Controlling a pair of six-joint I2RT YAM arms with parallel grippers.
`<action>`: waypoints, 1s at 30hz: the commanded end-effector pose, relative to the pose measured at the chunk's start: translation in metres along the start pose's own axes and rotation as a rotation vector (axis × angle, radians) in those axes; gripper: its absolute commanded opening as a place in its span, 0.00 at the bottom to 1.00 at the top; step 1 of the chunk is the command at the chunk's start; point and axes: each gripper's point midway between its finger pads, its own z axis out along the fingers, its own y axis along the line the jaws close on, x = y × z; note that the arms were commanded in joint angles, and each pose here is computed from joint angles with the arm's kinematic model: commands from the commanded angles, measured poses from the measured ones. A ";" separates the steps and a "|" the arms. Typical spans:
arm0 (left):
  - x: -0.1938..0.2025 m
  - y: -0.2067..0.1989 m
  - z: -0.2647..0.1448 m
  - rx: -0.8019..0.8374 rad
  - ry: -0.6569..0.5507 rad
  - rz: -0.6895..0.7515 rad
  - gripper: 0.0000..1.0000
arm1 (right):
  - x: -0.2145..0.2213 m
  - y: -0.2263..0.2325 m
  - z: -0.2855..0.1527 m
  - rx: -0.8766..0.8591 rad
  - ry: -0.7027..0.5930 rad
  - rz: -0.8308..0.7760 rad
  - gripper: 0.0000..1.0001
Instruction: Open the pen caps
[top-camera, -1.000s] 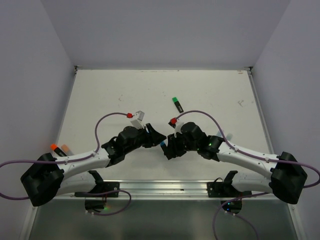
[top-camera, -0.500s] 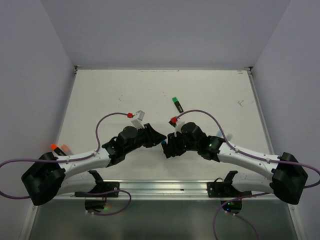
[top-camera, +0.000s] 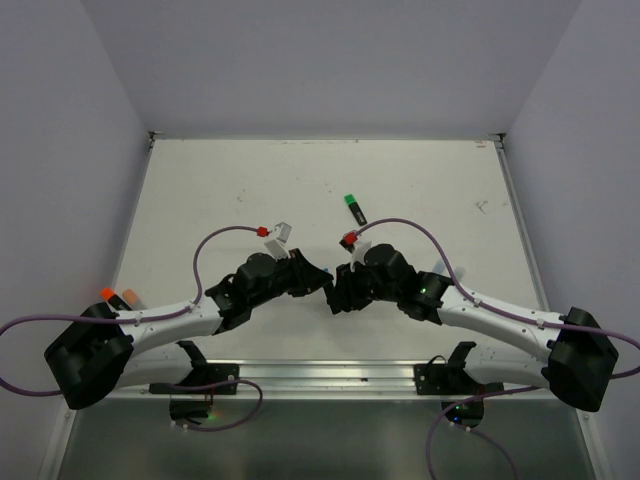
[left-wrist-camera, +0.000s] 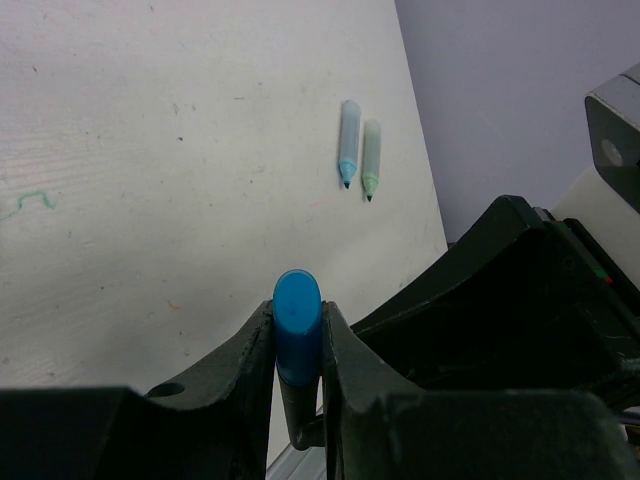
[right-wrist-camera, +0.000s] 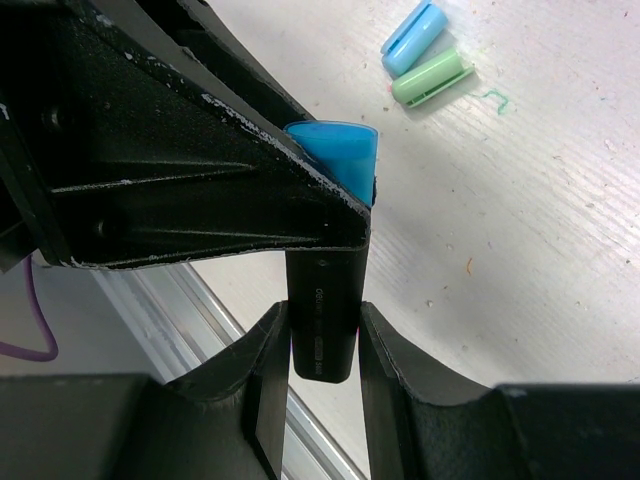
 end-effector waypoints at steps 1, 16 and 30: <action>-0.006 -0.013 -0.002 0.053 -0.025 -0.008 0.23 | -0.021 0.010 -0.003 -0.020 -0.071 -0.011 0.00; -0.009 -0.014 -0.010 0.069 -0.054 -0.025 0.00 | -0.023 0.010 0.003 -0.012 -0.078 -0.005 0.39; -0.007 -0.020 -0.014 0.114 -0.052 -0.065 0.00 | -0.024 0.009 0.012 -0.010 -0.087 0.010 0.34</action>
